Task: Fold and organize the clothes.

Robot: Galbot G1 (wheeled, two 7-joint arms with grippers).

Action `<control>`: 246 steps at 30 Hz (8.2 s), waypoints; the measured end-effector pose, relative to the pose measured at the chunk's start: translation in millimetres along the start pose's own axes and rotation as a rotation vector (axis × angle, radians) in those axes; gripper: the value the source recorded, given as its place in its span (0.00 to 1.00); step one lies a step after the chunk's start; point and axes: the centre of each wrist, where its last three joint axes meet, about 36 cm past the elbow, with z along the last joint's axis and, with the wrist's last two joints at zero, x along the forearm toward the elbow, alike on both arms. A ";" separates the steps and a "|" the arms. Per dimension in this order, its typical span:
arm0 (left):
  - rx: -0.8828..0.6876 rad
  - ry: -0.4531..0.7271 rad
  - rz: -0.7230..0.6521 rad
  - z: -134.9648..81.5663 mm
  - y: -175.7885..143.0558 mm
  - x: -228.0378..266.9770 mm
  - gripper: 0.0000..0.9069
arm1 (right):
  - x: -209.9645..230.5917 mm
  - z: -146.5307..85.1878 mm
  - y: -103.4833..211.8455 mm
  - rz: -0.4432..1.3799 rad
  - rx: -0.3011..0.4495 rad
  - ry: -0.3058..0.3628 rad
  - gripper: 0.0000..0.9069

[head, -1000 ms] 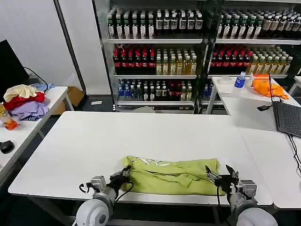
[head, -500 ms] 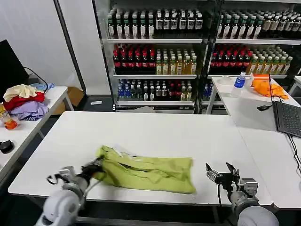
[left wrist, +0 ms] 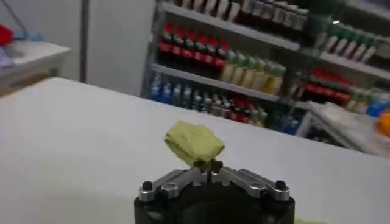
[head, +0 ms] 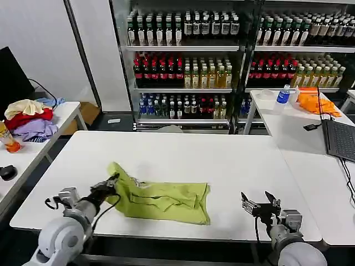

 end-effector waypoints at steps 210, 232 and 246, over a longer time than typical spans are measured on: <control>0.016 -0.196 0.047 35.7 -69.0 -44.6 1.00 | -158.5 -30.1 95.4 -0.253 -0.299 0.106 0.00; 0.031 -0.192 -0.002 42.7 -54.1 -33.1 1.00 | -188.5 -29.7 105.9 -0.262 -0.341 0.166 0.00; 0.034 -0.180 0.006 47.1 -54.8 -33.6 1.00 | -203.1 -43.4 57.5 -0.184 -0.241 0.124 0.00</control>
